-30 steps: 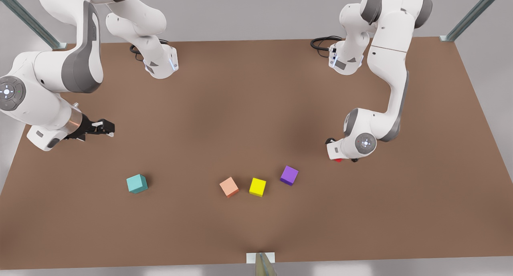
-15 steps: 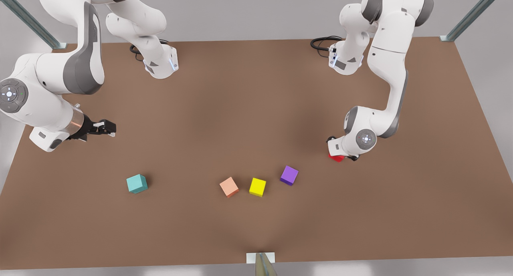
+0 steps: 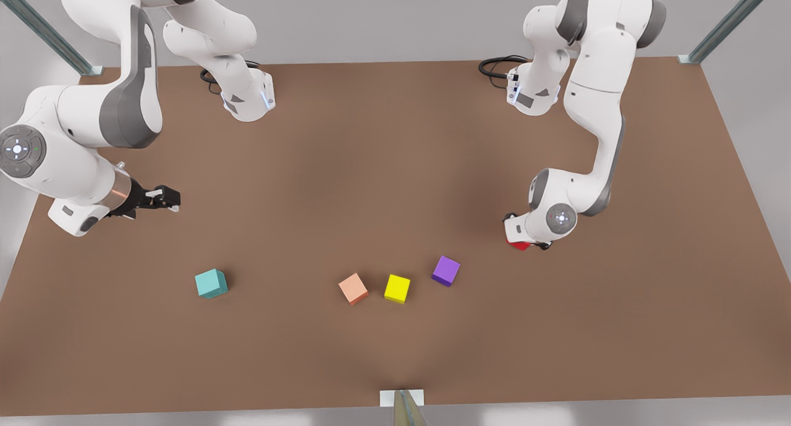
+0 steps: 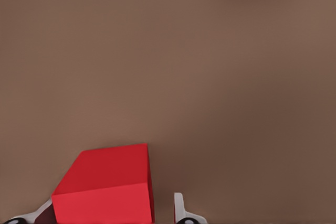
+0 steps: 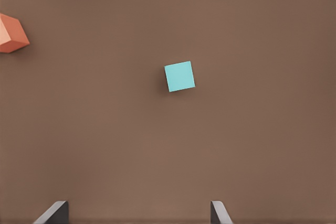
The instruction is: Pick up red wooden cube and pass to hand red wooden cube and place in blue wooden cube
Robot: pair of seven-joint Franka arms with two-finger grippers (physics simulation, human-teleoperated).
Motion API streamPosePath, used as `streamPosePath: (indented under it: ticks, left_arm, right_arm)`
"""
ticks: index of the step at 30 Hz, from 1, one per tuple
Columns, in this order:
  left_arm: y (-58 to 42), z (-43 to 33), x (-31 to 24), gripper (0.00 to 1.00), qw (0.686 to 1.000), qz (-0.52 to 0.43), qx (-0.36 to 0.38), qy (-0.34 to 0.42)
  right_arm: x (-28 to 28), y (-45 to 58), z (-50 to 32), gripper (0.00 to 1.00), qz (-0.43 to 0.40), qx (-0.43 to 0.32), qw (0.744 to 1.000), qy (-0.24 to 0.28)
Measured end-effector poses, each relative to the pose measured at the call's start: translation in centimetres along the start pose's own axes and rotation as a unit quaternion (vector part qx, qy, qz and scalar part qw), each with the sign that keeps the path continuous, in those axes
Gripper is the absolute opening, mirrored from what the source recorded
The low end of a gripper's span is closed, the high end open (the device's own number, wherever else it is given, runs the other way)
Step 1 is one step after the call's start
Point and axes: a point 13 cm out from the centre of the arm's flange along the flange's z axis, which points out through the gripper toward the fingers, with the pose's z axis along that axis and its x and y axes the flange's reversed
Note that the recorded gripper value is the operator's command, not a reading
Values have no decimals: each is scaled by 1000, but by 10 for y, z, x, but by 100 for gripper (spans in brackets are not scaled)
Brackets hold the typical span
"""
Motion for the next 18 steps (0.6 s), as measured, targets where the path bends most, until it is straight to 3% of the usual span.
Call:
streamPosePath:
  ticks: [6,8,10,16,18]
  left_arm:
    - [1,24,3,100,1000,0,2,7]
    - [1,26,1,76,1000,0,0,3]
    - [4,25,0,62,1000,0,-4,0]
    - [23,-4,-3,61,999,-25,-8,-24]
    - [27,-46,-39,61,995,-71,29,-69]
  right_arm:
    - [0,1,1,100,-2,-1,1000,2]
    - [0,1,3,100,-3,-1,1000,3]
    - [1,1,4,100,-3,-1,1000,4]
    - [0,1,4,100,-4,-1,1000,4]
    - [-7,5,15,100,-11,0,1000,11]
